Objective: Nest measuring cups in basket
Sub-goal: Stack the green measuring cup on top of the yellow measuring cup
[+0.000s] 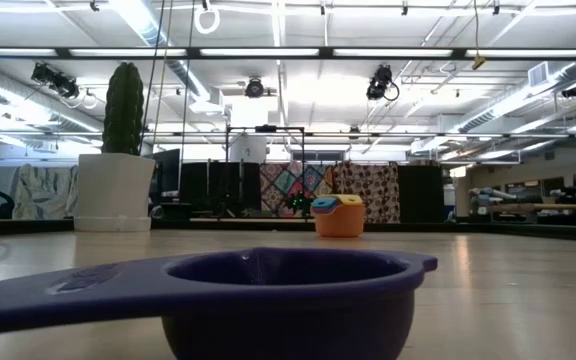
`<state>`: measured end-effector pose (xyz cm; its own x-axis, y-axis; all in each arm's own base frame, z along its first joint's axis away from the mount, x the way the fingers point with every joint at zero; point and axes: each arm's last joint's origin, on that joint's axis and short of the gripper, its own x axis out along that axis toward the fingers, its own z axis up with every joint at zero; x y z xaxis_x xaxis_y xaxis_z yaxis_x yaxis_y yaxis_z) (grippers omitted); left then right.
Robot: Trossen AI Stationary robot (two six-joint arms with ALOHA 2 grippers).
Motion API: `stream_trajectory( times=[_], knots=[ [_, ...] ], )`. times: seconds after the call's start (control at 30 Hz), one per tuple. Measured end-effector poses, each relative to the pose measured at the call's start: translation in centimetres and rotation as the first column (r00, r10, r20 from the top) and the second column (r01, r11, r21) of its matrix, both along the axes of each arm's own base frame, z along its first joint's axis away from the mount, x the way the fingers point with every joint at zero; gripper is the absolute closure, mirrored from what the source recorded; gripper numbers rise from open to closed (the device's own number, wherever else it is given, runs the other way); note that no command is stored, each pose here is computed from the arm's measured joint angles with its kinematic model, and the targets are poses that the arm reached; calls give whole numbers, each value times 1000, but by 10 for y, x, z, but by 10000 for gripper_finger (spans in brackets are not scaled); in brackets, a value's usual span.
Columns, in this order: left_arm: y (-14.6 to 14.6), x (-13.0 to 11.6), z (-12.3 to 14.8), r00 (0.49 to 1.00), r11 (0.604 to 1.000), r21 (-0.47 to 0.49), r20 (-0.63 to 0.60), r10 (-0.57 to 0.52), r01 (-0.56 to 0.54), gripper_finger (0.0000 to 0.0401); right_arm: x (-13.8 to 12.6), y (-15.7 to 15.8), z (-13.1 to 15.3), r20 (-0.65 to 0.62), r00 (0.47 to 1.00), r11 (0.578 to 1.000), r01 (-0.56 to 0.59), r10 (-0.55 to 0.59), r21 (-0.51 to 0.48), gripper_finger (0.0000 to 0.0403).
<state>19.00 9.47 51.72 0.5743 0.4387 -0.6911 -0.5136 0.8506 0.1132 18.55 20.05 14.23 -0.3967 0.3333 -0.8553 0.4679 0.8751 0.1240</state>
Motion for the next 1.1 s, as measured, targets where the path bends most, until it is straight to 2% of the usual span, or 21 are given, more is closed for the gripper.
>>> stream_trajectory(
  times=[0.13, 0.27, 0.37, 0.43, 0.57, 0.73, 0.9, 1.0, 1.1],
  knots=[
    [0, 0, 0, 1000, 1000, 0, 0, 0, 0, 266, -4, -3, -9, 25, 1000, 1000, -6, 6, -10, 318],
    [0, 0, 0, 1000, 1000, 0, 0, 0, 0, 266, -5, -3, -18, 62, 998, 1000, -3, 2, 26, 323],
    [0, 0, 0, 1000, 1000, 0, 0, 0, 0, 266, -4, -4, -20, 67, 998, 999, 14, -16, 30, 346],
    [0, 0, 0, 1000, 1000, 0, 1, 0, 0, 266, -2, -6, -21, 70, 996, 998, 54, -55, 10, 375],
    [0, 0, 0, 1000, 1000, 0, 0, 0, 0, 266, 9, -9, -16, 109, 986, 992, 127, -124, -19, 387],
    [0, 0, 0, 1000, 1000, 0, 0, 0, 0, 266, 37, -15, 1, 205, 955, 974, 225, -213, -36, 389],
    [0, 0, 0, 1000, 1000, 1, -1, -1, 1, 266, 67, -34, 32, 264, 922, 935, 327, -285, -134, 389],
    [0, 0, 0, 1000, 1000, 1, -1, -1, 1, 266, 80, -55, 55, 254, 891, 868, 434, -376, -239, 389],
    [0, 0, 0, 1000, 1000, 3, -2, -2, 2, 266, 94, -79, 77, 270, 853, 802, 516, -447, -302, 389]
  ],
)
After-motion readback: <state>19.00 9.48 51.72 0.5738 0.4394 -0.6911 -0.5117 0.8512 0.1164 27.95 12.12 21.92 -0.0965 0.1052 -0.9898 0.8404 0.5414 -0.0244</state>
